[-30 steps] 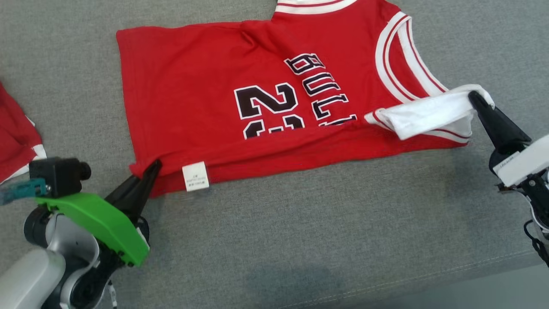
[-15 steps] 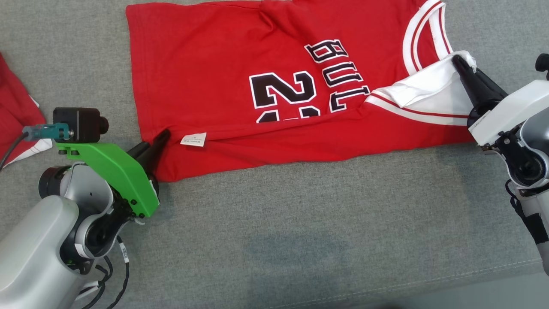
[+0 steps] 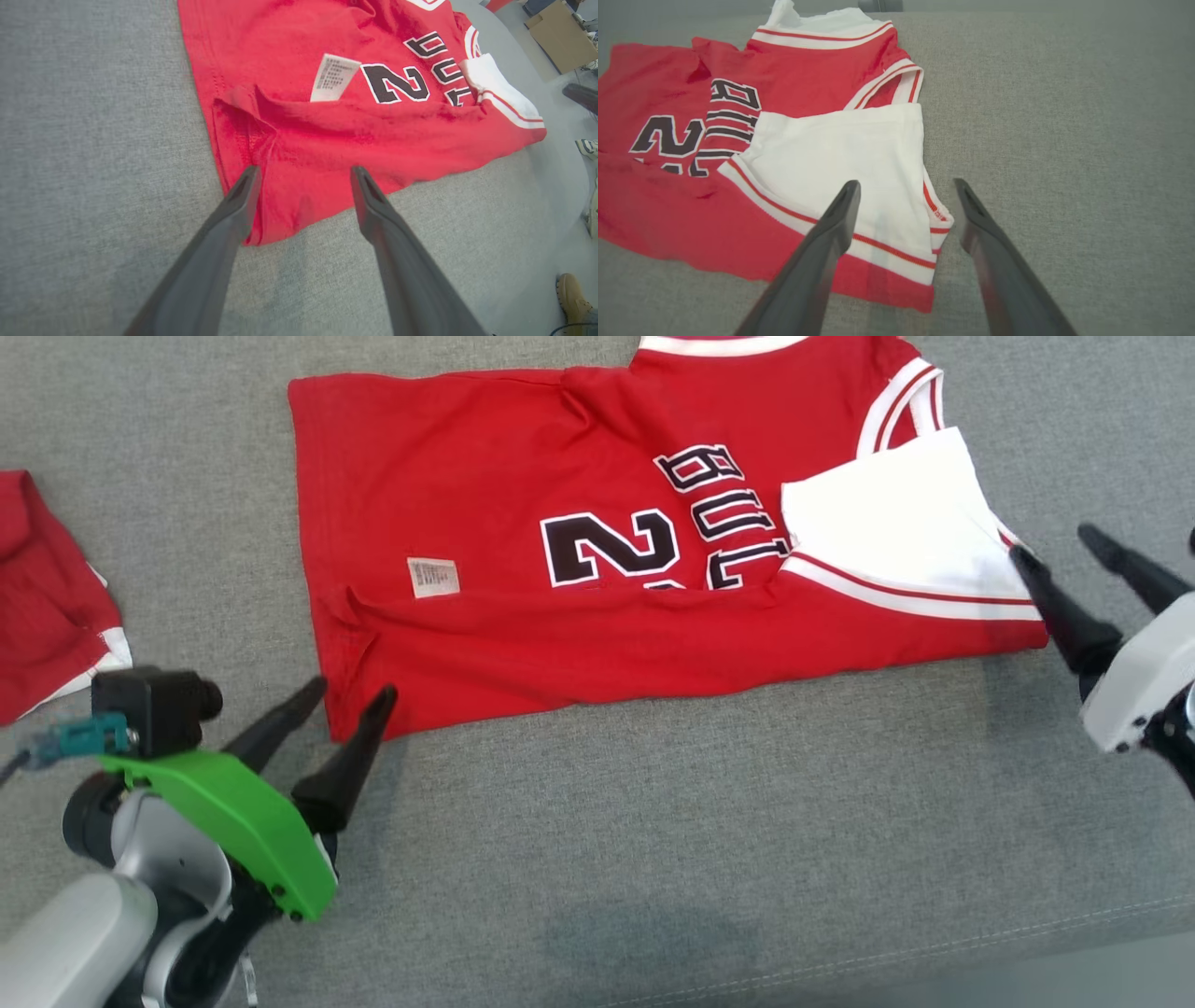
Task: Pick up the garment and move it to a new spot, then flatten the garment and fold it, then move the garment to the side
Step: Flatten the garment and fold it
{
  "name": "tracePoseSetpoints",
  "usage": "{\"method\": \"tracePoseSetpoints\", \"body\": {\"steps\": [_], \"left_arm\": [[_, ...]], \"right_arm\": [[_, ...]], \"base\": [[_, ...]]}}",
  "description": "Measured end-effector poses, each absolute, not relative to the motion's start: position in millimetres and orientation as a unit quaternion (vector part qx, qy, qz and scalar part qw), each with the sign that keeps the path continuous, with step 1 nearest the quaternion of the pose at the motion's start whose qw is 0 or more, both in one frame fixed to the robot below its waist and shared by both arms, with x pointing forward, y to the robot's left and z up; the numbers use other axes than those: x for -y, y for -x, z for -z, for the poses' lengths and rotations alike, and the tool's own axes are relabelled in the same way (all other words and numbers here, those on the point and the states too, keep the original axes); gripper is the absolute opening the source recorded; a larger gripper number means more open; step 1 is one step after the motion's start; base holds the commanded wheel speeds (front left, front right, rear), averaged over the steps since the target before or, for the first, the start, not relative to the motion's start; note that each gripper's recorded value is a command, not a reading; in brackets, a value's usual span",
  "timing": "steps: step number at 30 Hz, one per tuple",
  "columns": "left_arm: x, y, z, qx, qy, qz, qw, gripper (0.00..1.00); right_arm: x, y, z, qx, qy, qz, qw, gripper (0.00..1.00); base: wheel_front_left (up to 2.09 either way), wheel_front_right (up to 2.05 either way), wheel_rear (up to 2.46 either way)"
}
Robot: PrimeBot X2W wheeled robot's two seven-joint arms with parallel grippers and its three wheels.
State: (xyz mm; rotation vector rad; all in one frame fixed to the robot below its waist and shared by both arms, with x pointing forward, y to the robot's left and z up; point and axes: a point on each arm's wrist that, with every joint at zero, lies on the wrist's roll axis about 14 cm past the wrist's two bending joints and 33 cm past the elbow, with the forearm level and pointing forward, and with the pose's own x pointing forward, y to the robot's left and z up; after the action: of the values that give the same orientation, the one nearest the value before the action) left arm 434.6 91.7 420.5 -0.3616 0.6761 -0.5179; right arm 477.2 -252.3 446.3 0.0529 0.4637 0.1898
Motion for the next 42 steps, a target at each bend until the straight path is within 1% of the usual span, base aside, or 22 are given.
{"method": "tracePoseSetpoints", "body": {"steps": [2,6,8,15,28,29,30,32,33,34,38,42], "left_arm": [[-92,-425,-417,-0.338,0.176,0.245,0.892,1.0],[-95,-423,-407,-0.353,0.18,0.233,0.888,1.0],[-93,-422,-399,-0.365,0.183,0.23,0.884,1.0],[-93,-425,-377,-0.39,0.18,0.225,0.874,1.0],[-96,-424,-362,-0.412,0.176,0.22,0.866,1.0],[-96,-424,-361,-0.415,0.175,0.221,0.865,0.48],[-96,-424,-360,-0.415,0.174,0.222,0.865,0.0],[-95,-425,-358,-0.417,0.174,0.225,0.863,0.0],[-95,-426,-358,-0.417,0.176,0.225,0.863,0.0],[-94,-427,-359,-0.416,0.177,0.228,0.862,0.0],[-93,-425,-363,-0.42,0.176,0.242,0.857,0.0],[-97,-420,-372,-0.421,0.17,0.252,0.855,0.0]], "right_arm": [[252,-464,-439,-0.256,-0.011,-0.092,0.962,1.0],[255,-449,-421,-0.303,0.002,-0.076,0.95,1.0],[261,-448,-418,-0.314,0.016,-0.064,0.947,1.0],[260,-445,-399,-0.349,0.009,-0.05,0.936,1.0],[259,-446,-380,-0.384,0.009,-0.047,0.922,1.0],[259,-445,-379,-0.387,0.008,-0.047,0.921,1.0],[258,-444,-378,-0.391,0.005,-0.048,0.919,1.0],[254,-444,-375,-0.399,0.0,-0.053,0.915,1.0],[253,-445,-376,-0.399,-0.002,-0.054,0.915,0.39],[251,-445,-375,-0.399,-0.008,-0.058,0.915,0.0],[242,-446,-379,-0.402,-0.027,-0.077,0.912,0.0],[253,-445,-389,-0.408,-0.03,-0.073,0.909,0.0]], "base": [[0.0,0.0,0.0],[0.0,0.0,0.0],[0.0,0.0,0.0],[0.0,0.0,0.0],[0.0,0.0,0.0],[0.0,0.0,0.0],[0.0,0.0,0.0],[0.0,0.0,0.0],[0.0,0.0,0.0],[0.0,0.0,0.0],[0.0,0.0,0.0],[0.0,0.0,0.0]]}}
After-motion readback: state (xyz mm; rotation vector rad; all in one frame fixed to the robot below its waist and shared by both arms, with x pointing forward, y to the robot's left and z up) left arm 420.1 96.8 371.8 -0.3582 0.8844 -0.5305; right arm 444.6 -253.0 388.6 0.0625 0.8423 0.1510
